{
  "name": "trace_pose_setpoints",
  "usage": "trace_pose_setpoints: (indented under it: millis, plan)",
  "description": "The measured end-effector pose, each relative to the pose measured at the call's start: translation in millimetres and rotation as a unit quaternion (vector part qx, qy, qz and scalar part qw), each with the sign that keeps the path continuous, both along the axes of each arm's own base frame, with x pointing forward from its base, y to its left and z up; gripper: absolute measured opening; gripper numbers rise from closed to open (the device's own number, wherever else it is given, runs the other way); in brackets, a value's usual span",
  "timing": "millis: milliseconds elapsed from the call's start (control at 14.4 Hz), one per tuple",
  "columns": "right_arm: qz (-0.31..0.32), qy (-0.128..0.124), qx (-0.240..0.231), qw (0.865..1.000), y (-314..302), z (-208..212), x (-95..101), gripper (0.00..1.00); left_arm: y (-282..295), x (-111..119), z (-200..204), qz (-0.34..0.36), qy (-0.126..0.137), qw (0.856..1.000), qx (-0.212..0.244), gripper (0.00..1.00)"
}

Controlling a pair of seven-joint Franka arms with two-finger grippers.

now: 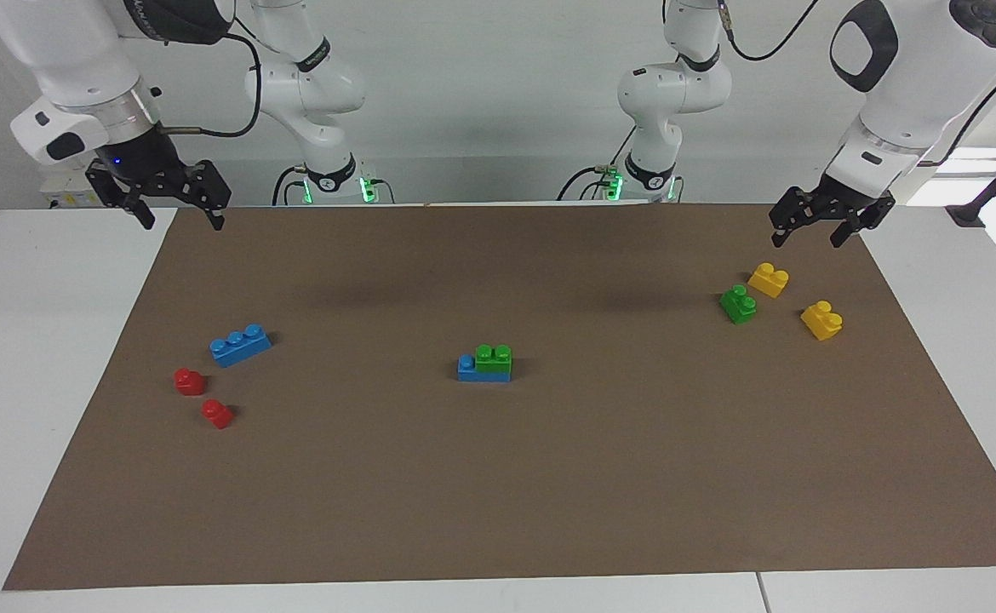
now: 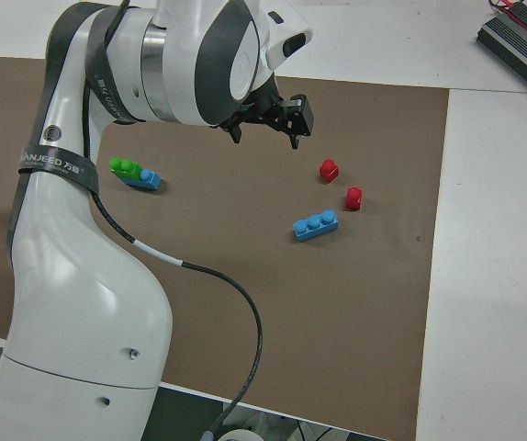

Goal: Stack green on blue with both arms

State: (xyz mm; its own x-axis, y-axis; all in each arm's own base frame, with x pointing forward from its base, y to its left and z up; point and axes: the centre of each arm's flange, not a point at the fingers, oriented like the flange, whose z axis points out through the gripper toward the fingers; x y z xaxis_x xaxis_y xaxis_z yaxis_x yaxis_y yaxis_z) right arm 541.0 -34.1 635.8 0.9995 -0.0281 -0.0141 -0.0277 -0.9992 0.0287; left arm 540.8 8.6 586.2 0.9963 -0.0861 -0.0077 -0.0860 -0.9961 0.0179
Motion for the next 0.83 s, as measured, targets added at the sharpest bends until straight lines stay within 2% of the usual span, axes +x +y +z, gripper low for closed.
trace_pose_setpoints:
  millis: [830]
  plan:
    - [0.004,0.003,0.000,1.000,5.2,-3.3,2.0,1.00,0.0,-0.4,1.1,0.000,-0.001,1.000,0.000,1.00]
